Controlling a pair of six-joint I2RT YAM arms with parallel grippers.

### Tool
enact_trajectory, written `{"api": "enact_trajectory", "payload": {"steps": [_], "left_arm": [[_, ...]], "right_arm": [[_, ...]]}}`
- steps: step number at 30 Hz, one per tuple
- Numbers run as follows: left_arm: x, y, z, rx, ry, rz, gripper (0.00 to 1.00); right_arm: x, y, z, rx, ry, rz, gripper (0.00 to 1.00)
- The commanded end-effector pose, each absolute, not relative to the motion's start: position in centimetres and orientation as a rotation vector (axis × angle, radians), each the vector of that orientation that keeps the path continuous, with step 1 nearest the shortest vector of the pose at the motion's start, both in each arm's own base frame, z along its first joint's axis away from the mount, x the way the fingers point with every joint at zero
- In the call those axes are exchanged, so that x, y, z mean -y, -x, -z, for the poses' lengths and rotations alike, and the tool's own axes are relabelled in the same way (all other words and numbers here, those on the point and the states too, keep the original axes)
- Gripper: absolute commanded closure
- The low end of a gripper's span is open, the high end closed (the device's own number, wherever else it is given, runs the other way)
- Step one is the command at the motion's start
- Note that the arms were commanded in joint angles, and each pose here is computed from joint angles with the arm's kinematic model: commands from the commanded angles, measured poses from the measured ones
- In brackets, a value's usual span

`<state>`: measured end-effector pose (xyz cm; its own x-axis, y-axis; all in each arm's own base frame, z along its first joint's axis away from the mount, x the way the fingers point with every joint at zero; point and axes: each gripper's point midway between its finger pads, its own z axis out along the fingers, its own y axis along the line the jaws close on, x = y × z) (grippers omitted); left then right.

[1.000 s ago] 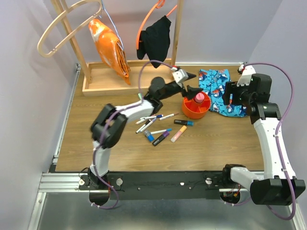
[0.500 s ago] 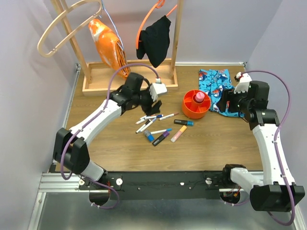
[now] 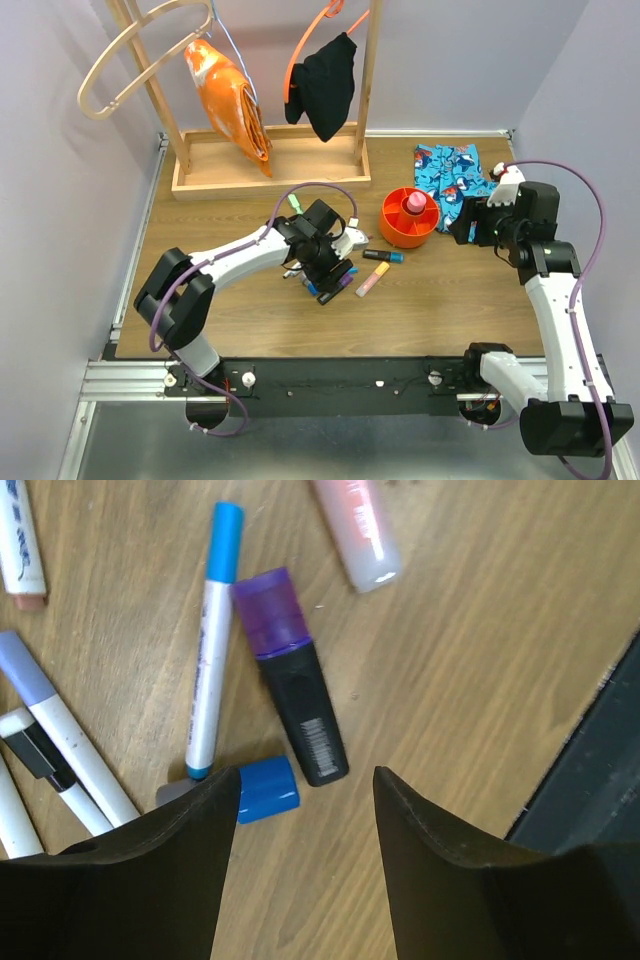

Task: Sort the stationery into containers
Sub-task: Pick up the stationery from the center of the board.

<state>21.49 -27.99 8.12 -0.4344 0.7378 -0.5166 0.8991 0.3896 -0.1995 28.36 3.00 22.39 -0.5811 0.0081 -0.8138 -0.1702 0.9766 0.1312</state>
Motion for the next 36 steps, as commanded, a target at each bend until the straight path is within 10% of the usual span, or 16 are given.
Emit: {"api": "enact_trajectory", "payload": {"steps": [1, 28, 36], "left_arm": [[28.1, -23.4, -6.5, -2.384, -1.310, 0.537, 0.38], [30.5, -23.4, -0.1, -2.477, -1.424, 0.302, 0.52], [31.6, -19.2, -0.1, -2.490, -1.533, 0.449, 0.90]], "right_arm": [[-3.2, -27.5, -22.3, -2.170, 0.101, -0.265, 0.21], [-3.2, -26.8, -23.0, -2.125, 0.120, -0.246, 0.21], [-2.9, -26.6, -23.3, -2.119, 0.126, -0.223, 0.21]]}}
